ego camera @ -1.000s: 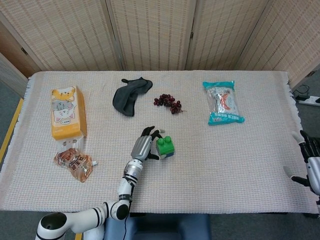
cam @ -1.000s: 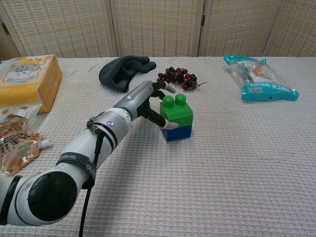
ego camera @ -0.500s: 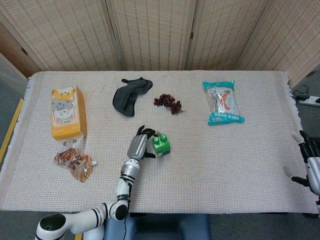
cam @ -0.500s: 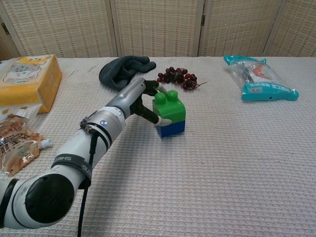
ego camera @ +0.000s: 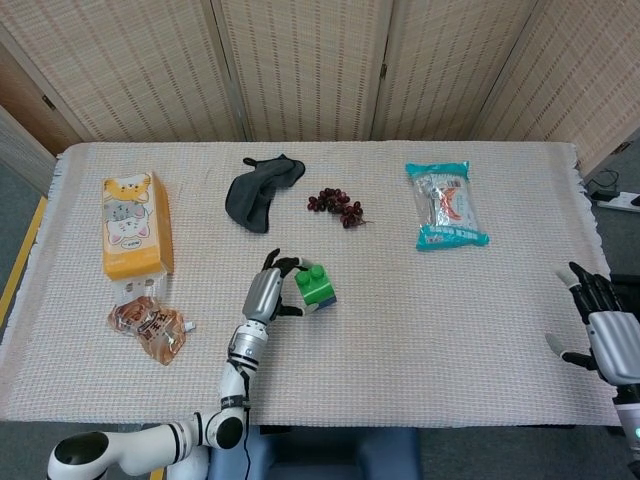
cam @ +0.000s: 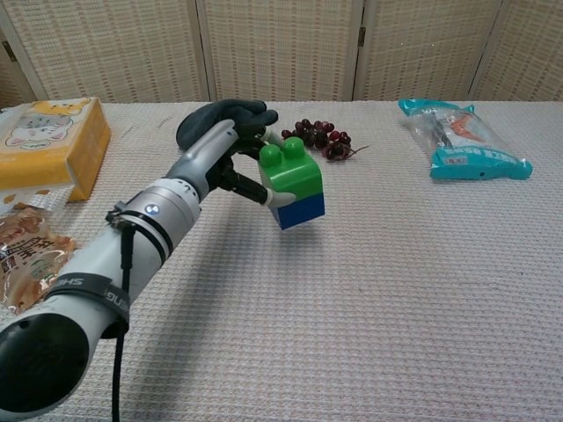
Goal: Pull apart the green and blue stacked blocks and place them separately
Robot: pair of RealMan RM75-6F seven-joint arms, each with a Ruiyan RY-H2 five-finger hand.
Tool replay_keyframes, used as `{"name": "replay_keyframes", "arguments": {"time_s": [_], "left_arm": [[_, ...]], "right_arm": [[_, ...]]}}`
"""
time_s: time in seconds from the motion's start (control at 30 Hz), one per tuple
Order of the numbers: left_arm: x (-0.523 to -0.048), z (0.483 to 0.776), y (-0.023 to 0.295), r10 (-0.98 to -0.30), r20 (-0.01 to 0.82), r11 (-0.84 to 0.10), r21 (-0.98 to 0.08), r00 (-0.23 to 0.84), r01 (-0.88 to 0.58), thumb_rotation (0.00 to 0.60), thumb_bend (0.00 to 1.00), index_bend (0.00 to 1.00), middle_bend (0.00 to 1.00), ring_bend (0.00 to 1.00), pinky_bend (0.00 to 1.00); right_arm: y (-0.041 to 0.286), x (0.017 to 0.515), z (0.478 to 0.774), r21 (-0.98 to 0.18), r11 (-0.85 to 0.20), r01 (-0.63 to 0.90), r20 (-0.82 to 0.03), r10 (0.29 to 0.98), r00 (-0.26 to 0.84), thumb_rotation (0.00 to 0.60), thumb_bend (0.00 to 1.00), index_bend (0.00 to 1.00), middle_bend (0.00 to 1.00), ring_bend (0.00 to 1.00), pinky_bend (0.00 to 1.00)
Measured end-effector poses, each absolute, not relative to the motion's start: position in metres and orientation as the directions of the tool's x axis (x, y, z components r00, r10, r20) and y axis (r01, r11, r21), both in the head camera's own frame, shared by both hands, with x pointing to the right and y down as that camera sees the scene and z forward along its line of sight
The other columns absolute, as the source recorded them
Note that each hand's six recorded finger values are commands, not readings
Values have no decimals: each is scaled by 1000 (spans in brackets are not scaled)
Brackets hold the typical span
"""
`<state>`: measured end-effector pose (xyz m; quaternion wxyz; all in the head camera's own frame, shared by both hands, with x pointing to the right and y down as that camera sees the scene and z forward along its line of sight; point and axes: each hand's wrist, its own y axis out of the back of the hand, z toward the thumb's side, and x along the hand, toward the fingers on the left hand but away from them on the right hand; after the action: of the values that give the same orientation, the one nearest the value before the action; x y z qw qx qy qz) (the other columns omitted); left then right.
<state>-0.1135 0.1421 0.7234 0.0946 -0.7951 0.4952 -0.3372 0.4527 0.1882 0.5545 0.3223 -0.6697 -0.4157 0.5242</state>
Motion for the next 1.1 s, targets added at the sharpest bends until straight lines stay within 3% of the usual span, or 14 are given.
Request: {"name": "replay_keyframes", "arguments": {"time_s": [0.3, 0.53, 0.73, 1.1], "left_arm": [[-127, 686, 140, -853, 416, -495, -450, 316, -743, 600, 330, 653, 798, 275, 0], [-139, 668, 121, -888, 364, -435, -476, 279, -764, 600, 331, 654, 798, 275, 0], [-145, 654, 116, -902, 336, -410, -466, 272, -784, 600, 331, 655, 799, 275, 0], [-154, 635, 116, -899, 330, -408, -400, 287, -821, 600, 332, 656, 799, 275, 0]], "right_arm": [[158, 410, 575, -758, -545, 358, -460, 836, 298, 600, 330, 0, 0, 0, 0], [132, 376, 602, -526, -659, 537, -531, 748, 398, 600, 330, 0, 0, 0, 0], [111, 344, 629, -297, -698, 652, -566, 679, 468, 600, 330, 14, 0, 0, 0], [82, 286, 671, -33, -729, 683, -567, 577, 588, 600, 330, 25, 0, 0, 0]]}}
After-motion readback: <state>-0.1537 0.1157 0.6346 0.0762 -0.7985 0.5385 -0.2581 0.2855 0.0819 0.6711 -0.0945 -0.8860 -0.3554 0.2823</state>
